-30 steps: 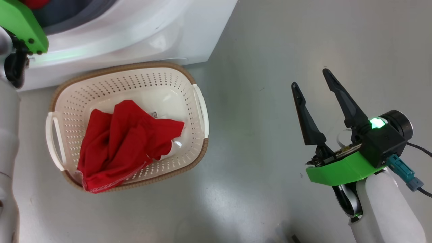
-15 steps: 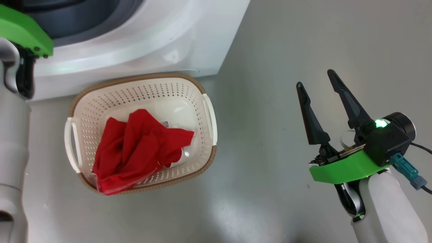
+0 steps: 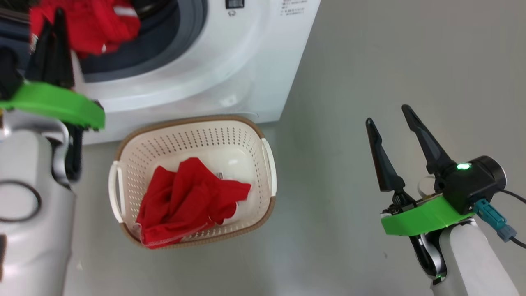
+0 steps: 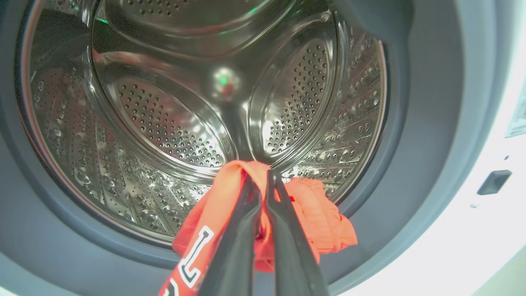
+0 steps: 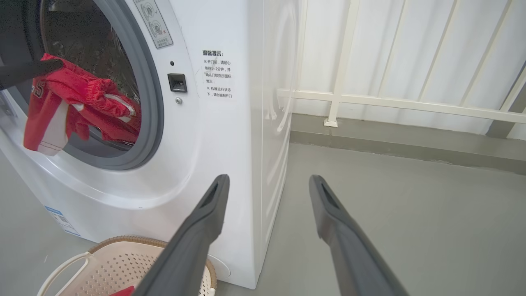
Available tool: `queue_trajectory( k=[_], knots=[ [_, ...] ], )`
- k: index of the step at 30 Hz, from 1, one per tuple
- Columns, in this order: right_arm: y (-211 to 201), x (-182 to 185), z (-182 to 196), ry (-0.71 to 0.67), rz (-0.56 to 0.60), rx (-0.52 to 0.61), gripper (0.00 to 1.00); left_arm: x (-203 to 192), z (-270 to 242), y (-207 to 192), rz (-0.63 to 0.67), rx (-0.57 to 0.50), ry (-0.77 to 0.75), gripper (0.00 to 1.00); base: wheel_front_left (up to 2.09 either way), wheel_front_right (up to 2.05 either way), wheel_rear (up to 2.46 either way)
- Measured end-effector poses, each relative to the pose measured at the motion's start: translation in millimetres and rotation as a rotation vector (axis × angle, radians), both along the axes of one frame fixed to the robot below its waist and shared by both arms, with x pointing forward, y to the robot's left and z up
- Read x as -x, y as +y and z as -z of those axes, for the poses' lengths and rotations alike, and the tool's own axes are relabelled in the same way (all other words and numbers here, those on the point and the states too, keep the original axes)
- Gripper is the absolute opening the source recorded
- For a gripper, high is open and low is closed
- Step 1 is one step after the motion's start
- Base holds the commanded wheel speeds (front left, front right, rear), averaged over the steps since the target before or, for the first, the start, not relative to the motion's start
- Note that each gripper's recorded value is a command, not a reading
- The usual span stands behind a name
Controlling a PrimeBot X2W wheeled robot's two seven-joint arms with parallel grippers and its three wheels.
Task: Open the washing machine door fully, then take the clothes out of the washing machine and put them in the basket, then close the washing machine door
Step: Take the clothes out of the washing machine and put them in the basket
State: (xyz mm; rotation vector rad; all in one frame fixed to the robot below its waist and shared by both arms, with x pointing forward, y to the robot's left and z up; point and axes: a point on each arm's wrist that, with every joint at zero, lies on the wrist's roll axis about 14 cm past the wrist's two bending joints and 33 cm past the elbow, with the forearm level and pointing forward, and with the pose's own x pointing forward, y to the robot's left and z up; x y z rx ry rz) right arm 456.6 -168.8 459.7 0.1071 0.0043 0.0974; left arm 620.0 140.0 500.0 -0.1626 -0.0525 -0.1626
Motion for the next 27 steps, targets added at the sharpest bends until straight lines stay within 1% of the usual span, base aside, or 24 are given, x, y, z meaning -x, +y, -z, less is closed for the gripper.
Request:
queue_trajectory(
  k=[9,15,27],
  knots=[
    [1.8,15.7,-20.1,-0.038,0.001,-0.01,1.0,49.2,-31.3,-1.5,-0.003,0.02,-0.085,0.0,0.0,0.0,0.0],
    [3.0,26.7,-32.4,-0.063,0.0,-0.016,1.0,80.1,-47.1,5.2,-0.017,0.026,-0.122,0.0,0.0,0.0,0.0],
    [4.8,48.4,-50.3,-0.102,-0.001,-0.024,1.0,141.8,-58.8,9.9,-0.026,0.028,-0.148,0.0,0.0,0.0,0.0]
  ],
)
